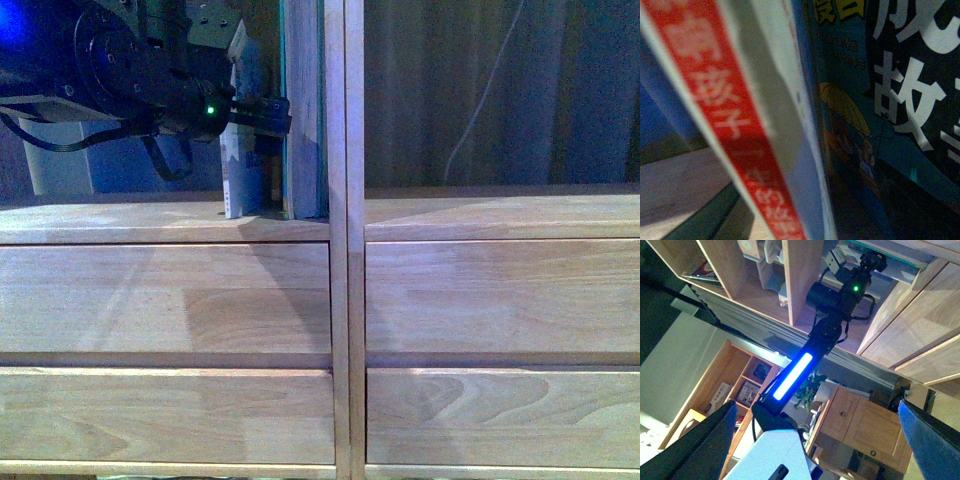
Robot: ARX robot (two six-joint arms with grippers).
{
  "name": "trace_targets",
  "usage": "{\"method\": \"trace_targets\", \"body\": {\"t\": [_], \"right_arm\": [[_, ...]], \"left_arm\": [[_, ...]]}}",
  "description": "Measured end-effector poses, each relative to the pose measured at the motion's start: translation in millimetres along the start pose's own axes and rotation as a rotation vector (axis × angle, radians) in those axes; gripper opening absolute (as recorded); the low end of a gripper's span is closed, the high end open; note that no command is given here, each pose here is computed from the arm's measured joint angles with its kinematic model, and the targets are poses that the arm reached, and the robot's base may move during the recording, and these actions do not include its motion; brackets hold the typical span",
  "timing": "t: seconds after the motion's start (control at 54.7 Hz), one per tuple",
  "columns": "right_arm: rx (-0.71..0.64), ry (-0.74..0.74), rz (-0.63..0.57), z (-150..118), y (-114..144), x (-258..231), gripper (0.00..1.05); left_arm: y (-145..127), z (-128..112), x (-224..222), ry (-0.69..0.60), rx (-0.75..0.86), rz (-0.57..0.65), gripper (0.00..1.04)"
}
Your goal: Organize books on shelf
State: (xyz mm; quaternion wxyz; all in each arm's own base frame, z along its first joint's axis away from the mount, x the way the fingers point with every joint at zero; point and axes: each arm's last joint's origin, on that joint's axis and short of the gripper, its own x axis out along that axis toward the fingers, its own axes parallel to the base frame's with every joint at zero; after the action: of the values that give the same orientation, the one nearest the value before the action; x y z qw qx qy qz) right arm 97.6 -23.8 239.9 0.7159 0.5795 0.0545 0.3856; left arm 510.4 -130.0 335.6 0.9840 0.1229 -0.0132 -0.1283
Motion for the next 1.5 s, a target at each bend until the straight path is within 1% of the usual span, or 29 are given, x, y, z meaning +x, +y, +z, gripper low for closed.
{"method": "trace_targets", "body": {"t": [0.128, 0.274, 0.293, 0.329, 0.366, 0.567, 0.75, 1.024, 1.042, 1.079, 1.134, 1.189, 1.207, 1.298, 1.335, 1.39, 1.5], "right_arm": [[0.005, -0.007, -0.003, 1, 0, -1, 0.98], [0.020, -0.017, -0.007, 1, 0, -1, 0.98], [0.028, -0.026, -0.011, 2, 0, -2, 0.98], [0.044, -0.038, -0.017, 3, -1, -3, 0.98], [0.047, -0.039, -0.018, 3, -1, -3, 0.98], [0.054, -0.041, -0.021, 3, -2, -3, 0.98], [0.048, -0.038, -0.019, 3, -2, -4, 0.98], [0.050, -0.038, -0.020, 3, -2, -4, 0.98], [0.049, -0.038, -0.019, 3, -2, -4, 0.98], [0.049, -0.038, -0.019, 3, -2, -4, 0.98], [0.049, -0.038, -0.019, 3, -2, -4, 0.98], [0.050, -0.038, -0.020, 3, -2, -4, 0.98], [0.050, -0.038, -0.020, 3, -2, -4, 0.98], [0.050, -0.038, -0.020, 3, -2, -4, 0.98], [0.049, -0.038, -0.020, 3, -2, -4, 0.98], [0.049, -0.038, -0.020, 3, -2, -4, 0.98], [0.049, -0.038, -0.020, 3, -2, -4, 0.98]], "left_arm": [[0, 0, 0, -0.007, 0.003, 0.013, 0.40], [1, 0, -1, -0.016, 0.018, 0.015, 0.19], [1, -1, -1, -0.016, 0.017, 0.013, 0.14], [1, -1, -2, -0.019, 0.027, 0.011, 0.08], [2, -2, -3, -0.019, 0.038, 0.018, 0.07], [11, 1, -9, -0.035, 0.061, 0.019, 0.07], [15, 1, -13, -0.030, 0.071, -0.003, 0.07], [13, -3, -16, -0.018, 0.071, -0.015, 0.49], [13, -4, -17, -0.018, 0.071, -0.014, 0.54], [13, -4, -18, -0.018, 0.070, -0.014, 0.62], [13, -5, -20, -0.018, 0.070, -0.015, 0.69], [12, -8, -26, -0.018, 0.066, -0.033, 0.81], [12, -8, -27, -0.018, 0.066, -0.035, 0.83], [10, -11, -38, -0.020, 0.053, -0.061, 0.98], [9, -11, -43, -0.019, 0.049, -0.065, 0.99], [8, -11, -52, -0.023, 0.042, -0.063, 0.97], [8, -9, -74, -0.024, 0.030, -0.033, 0.98]]}}
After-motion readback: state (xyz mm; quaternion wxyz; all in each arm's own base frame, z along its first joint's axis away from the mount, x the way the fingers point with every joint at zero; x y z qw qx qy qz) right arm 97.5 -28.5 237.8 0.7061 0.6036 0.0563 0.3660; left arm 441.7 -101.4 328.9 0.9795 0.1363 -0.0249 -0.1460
